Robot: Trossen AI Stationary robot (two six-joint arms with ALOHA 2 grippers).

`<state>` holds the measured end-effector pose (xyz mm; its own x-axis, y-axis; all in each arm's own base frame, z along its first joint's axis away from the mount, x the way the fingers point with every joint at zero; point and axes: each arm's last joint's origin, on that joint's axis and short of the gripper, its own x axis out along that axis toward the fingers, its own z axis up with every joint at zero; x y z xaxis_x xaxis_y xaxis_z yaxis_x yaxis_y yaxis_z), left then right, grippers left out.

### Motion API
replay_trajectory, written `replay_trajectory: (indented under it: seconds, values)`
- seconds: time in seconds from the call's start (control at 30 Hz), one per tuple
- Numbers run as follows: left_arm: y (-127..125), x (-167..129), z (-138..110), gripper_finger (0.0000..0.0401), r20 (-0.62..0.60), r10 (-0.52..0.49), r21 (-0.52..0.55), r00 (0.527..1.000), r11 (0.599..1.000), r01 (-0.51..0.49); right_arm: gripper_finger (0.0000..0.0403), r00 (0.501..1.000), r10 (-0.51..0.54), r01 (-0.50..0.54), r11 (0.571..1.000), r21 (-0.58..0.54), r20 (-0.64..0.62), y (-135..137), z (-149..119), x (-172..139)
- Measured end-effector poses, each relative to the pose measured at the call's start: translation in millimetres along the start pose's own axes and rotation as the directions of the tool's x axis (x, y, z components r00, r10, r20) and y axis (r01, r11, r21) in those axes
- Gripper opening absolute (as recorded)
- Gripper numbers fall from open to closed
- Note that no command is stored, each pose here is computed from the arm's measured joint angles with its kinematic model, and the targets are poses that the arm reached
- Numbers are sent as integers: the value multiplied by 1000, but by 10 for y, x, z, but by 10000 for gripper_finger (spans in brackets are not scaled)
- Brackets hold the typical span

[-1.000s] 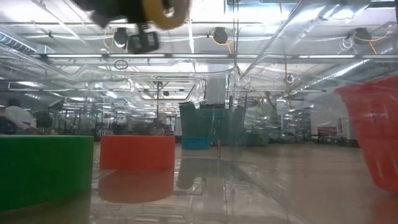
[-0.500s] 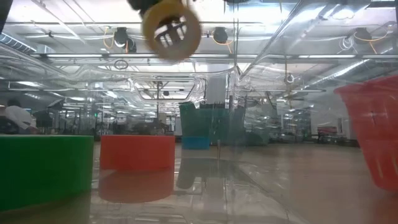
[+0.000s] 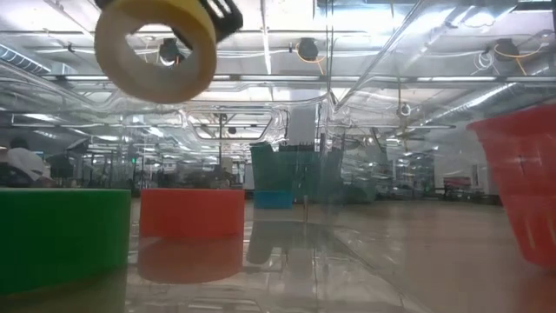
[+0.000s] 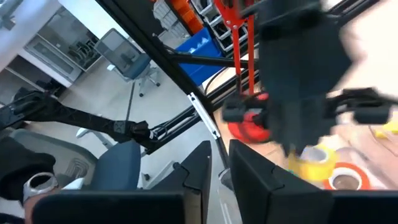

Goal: Pick and place Stapler, Stapler remover, tape
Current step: Put the yellow tape into the transparent bin

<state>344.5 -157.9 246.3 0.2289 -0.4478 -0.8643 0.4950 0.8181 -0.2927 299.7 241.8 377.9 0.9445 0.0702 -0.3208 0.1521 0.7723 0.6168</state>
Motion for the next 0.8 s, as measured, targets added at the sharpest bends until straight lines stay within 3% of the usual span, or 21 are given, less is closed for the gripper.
replay_trajectory:
  seconds: [0.2,0.43,0.67,0.8]
  values:
    - [-71,27,87,33,86,106,-1,991,994,-106,47,999,-29,30,999,-16,40,-12,15,4]
    - [-138,90,113,33,99,-20,-26,995,999,22,47,998,-39,40,999,-12,50,-35,47,28]
    - [-162,95,124,33,111,-6,-12,994,1000,7,47,997,-42,43,999,-5,62,-53,83,53]
    - [-151,78,197,32,183,-16,-7,983,1000,18,47,997,-44,44,999,-2,66,-62,99,64]
